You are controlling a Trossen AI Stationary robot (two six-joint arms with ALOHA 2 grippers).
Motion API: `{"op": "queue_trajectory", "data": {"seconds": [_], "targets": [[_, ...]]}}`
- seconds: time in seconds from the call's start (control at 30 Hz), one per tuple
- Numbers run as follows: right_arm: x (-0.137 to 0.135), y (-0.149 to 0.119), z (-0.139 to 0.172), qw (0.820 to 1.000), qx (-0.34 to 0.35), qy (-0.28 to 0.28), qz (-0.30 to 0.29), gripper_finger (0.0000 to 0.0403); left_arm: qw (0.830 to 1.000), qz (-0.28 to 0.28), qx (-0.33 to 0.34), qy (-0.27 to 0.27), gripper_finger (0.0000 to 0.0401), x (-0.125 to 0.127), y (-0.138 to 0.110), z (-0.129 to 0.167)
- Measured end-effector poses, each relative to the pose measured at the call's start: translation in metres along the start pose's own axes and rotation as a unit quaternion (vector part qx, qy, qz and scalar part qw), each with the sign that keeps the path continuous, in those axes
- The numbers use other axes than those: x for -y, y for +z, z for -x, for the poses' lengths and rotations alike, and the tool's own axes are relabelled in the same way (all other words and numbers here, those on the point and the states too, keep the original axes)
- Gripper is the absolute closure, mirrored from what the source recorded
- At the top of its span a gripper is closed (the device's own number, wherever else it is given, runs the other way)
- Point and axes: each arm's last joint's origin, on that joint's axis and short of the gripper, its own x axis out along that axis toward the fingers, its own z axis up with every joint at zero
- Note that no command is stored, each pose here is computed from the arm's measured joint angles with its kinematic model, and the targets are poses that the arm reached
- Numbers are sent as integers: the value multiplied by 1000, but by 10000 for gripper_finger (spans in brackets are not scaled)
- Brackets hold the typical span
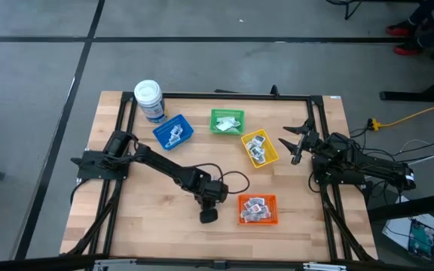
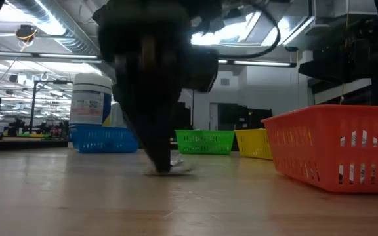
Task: Pick & Place First Aid Supplies
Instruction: Put the white ointment pack into the orange bin
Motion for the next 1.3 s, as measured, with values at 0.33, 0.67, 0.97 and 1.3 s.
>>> {"op": "queue_trajectory", "data": {"seconds": [0.33, 0.67, 0.97, 1.3], "targets": [[0, 0, 0, 1000, 0, 0, 0, 166, 980, -52, 119, -148, 399, 22, 27, 40], [0, 0, 0, 1000, 0, 0, 0, 166, 947, -55, 247, -196, 400, 15, 61, 62], [0, 0, 0, 1000, 0, 0, 0, 166, 947, -91, 262, -159, 400, 16, 84, 51], [0, 0, 0, 1000, 0, 0, 0, 166, 944, -138, 264, -143, 400, 30, 112, 34]]}}
